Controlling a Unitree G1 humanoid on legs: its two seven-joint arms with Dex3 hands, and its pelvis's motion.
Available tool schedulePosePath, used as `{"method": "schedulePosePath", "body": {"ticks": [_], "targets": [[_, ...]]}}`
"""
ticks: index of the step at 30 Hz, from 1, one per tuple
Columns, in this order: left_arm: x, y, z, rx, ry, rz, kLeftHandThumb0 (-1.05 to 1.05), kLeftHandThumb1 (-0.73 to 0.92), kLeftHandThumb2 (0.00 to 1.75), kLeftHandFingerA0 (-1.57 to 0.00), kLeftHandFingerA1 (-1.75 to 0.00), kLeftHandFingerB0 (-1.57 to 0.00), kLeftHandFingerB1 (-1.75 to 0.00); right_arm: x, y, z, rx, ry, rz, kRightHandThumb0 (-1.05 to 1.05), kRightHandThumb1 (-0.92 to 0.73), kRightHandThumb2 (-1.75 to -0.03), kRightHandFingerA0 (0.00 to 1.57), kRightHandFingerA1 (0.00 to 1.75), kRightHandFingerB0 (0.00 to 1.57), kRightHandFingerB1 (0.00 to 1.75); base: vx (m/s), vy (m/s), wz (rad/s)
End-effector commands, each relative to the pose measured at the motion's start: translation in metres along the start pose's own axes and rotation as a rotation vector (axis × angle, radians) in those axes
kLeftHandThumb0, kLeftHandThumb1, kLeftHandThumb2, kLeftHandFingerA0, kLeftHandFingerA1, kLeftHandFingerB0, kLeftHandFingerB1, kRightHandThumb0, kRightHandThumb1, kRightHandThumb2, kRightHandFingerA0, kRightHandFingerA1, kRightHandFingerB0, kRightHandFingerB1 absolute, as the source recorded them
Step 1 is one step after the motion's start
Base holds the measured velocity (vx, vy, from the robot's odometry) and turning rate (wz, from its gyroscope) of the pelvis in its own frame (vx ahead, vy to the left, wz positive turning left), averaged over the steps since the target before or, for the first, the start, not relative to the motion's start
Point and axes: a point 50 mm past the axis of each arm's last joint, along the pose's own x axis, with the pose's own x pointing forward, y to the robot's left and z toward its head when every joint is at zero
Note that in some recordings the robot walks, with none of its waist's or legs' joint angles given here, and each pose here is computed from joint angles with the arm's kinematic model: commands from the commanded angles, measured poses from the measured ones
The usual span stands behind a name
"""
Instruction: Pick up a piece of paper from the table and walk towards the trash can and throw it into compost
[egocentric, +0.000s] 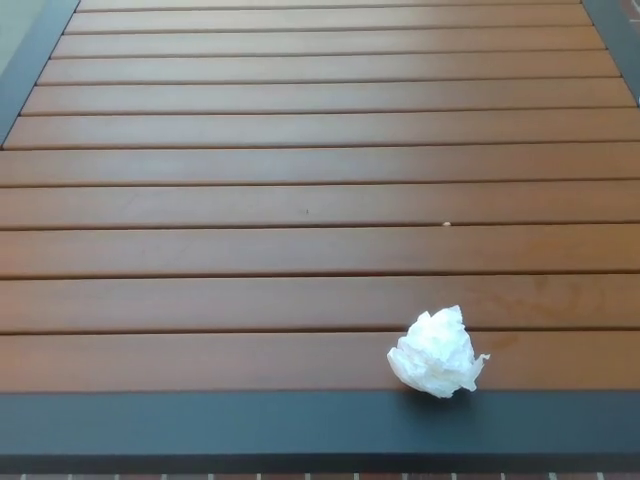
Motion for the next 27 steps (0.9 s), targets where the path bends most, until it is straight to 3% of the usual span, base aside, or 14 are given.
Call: {"method": "schedulePosePath", "body": {"ticks": [1, 2, 3, 8, 9, 11, 12, 15, 21, 22, 24, 27], "targets": [[-0.005, 0.023, 0.014, -0.058, -0.196, 0.070, -0.10, 0.66, 0.64, -0.98, -0.90, -0.86, -0.70, -0.002, -0.021, 0.005, -0.077, -0.117, -0.078, -0.24, -0.66, -0.60, 0.94, 0.71, 0.90, 0.49, 0.00, 0.000, 0.00], [-0.007, 0.022, 0.013, -0.056, -0.208, 0.068, -0.07, 0.66, 0.70, -0.97, -0.92, -0.87, -0.73, -0.004, -0.024, 0.002, -0.013, -0.121, -0.098, -0.21, -0.65, -0.60, 1.00, 0.69, 0.88, 0.50, 0.00, 0.000, 0.00], [-0.008, 0.021, 0.013, -0.062, -0.209, 0.069, -0.09, 0.68, 0.64, -0.97, -0.91, -0.86, -0.72, -0.005, -0.029, 0.000, 0.055, -0.121, -0.118, -0.17, -0.68, -0.68, 1.01, 0.65, 0.85, 0.52, 0.00, 0.000, 0.00], [-0.007, 0.022, 0.014, -0.063, -0.209, 0.079, -0.10, 0.66, 0.64, -0.93, -0.88, -0.83, -0.71, -0.009, -0.045, -0.003, 0.251, -0.150, -0.175, -0.10, -0.67, -0.76, 1.01, 0.64, 0.86, 0.55, 0.00, 0.000, 0.00], [-0.006, 0.023, 0.014, -0.071, -0.205, 0.083, -0.09, 0.65, 0.63, -0.92, -0.86, -0.84, -0.70, -0.011, -0.048, -0.006, 0.310, -0.159, -0.192, -0.09, -0.67, -0.78, 1.01, 0.76, 0.83, 0.60, 0.00, 0.000, 0.00], [-0.006, 0.025, 0.015, -0.081, -0.201, 0.088, -0.09, 0.65, 0.63, -0.92, -0.86, -0.84, -0.70, -0.014, -0.052, -0.011, 0.379, -0.172, -0.214, -0.09, -0.67, -0.78, 1.01, 0.76, 0.83, 0.60, 0.00, 0.000, 0.00], [-0.006, 0.025, 0.014, -0.098, -0.199, 0.093, -0.07, 0.68, 0.65, -0.93, -0.84, -0.84, -0.68, -0.015, -0.055, -0.015, 0.428, -0.161, -0.224, -0.14, -0.66, -0.64, 1.05, 0.60, 0.85, 0.54, 0.00, 0.000, 0.00], [-0.005, 0.026, 0.017, -0.155, -0.219, 0.113, -0.06, 0.63, 0.69, -0.91, -0.86, -0.86, -0.69, -0.023, -0.062, -0.027, 0.594, -0.172, -0.302, -0.12, -0.63, -0.71, 1.05, 0.60, 0.84, 0.56, 0.00, 0.000, 0.00], [-0.005, 0.025, 0.028, -0.254, -0.259, 0.122, -0.07, 0.66, 0.65, -0.90, -0.92, -0.85, -0.71, -0.034, -0.077, -0.040, 0.798, -0.218, -0.436, -0.12, -0.67, -0.77, 0.98, 0.59, 0.79, 0.54, 0.00, 0.000, 0.00], [-0.005, 0.024, 0.030, -0.258, -0.275, 0.115, -0.05, 0.66, 0.79, -0.91, -0.96, -0.86, -0.76, -0.038, -0.090, -0.039, 0.912, -0.263, -0.527, -0.09, -0.67, -0.78, 0.93, 0.66, 0.71, 0.53, 0.00, 0.000, 0.00], [-0.005, 0.022, 0.034, -0.258, -0.299, 0.104, -0.05, 0.66, 0.78, -0.93, -0.99, -0.88, -0.73, -0.046, -0.111, -0.041, 1.080, -0.337, -0.681, -0.11, -0.70, -0.72, 0.85, 0.65, 0.63, 0.50, 0.00, 0.000, 0.00], [-0.005, 0.021, 0.035, -0.250, -0.299, 0.104, -0.05, 0.66, 0.78, -0.93, -0.99, -0.88, -0.73, -0.049, -0.116, -0.041, 1.080, -0.350, -0.709, -0.11, -0.70, -0.72, 0.85, 0.65, 0.63, 0.50, 0.00, 0.000, 0.00]]}}
